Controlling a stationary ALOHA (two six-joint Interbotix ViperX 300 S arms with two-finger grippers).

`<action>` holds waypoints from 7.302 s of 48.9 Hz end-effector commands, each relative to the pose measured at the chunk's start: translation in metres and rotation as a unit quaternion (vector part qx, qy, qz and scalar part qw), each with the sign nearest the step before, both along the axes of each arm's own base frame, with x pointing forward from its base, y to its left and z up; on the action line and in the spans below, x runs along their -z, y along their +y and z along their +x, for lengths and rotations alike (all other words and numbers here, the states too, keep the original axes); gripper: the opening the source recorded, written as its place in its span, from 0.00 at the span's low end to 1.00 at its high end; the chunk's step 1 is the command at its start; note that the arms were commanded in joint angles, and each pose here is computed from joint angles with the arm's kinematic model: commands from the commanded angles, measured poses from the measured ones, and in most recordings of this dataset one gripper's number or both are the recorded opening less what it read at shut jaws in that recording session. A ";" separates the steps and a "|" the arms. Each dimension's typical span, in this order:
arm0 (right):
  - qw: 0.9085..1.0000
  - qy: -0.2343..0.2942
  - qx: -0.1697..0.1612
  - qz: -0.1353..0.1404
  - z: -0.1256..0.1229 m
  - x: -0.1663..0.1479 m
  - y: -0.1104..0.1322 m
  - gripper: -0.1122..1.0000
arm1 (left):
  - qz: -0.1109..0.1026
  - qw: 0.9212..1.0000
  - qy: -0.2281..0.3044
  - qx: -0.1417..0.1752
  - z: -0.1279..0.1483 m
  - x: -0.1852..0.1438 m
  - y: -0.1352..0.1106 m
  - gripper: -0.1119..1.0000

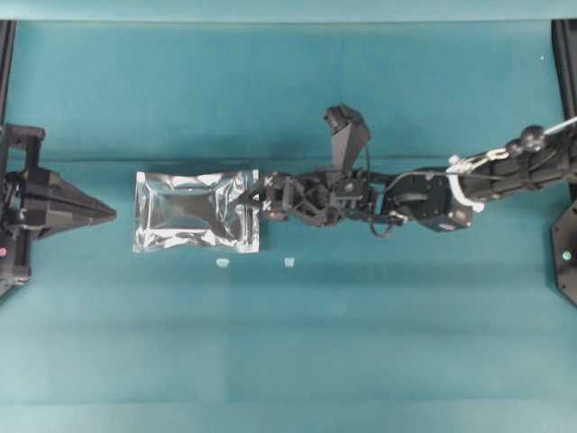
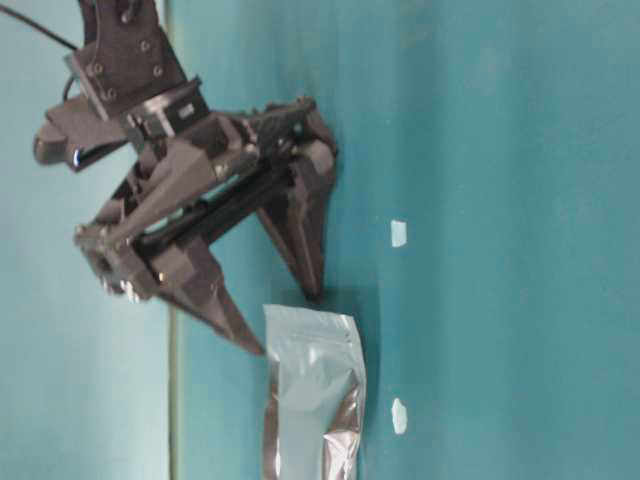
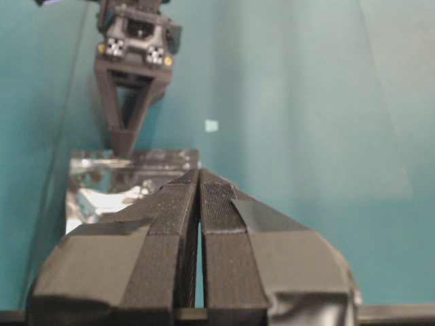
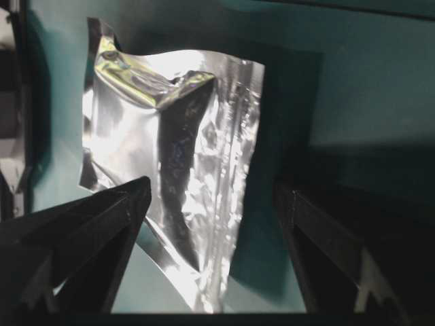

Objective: Hand over the silver zip bag and make it stand upright.
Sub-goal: 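Lower the open right gripper onto the bag's right edge, then close the right gripper on the bag edge and lift it, then rotate the held bag to hang vertically with the right gripper, then move the left gripper rightward to the bag's lower edge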

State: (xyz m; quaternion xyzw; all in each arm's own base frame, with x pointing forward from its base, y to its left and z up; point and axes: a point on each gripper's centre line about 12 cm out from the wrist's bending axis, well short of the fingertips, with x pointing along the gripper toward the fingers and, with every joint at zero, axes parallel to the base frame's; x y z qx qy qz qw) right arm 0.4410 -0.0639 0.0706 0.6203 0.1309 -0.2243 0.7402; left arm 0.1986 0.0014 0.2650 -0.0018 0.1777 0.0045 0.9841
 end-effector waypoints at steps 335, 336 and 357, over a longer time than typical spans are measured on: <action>0.635 0.320 -0.585 -0.390 0.011 -0.169 0.067 0.12 | -0.040 0.999 0.022 -0.022 0.182 0.154 0.011 0.96; 0.635 0.320 -0.585 -0.390 0.011 -0.168 0.067 0.12 | -0.040 0.999 0.021 -0.022 0.183 0.154 0.011 0.96; 0.636 0.322 -0.584 -0.387 0.008 -0.164 0.066 0.12 | -0.040 0.999 0.012 -0.025 0.201 0.161 0.014 0.96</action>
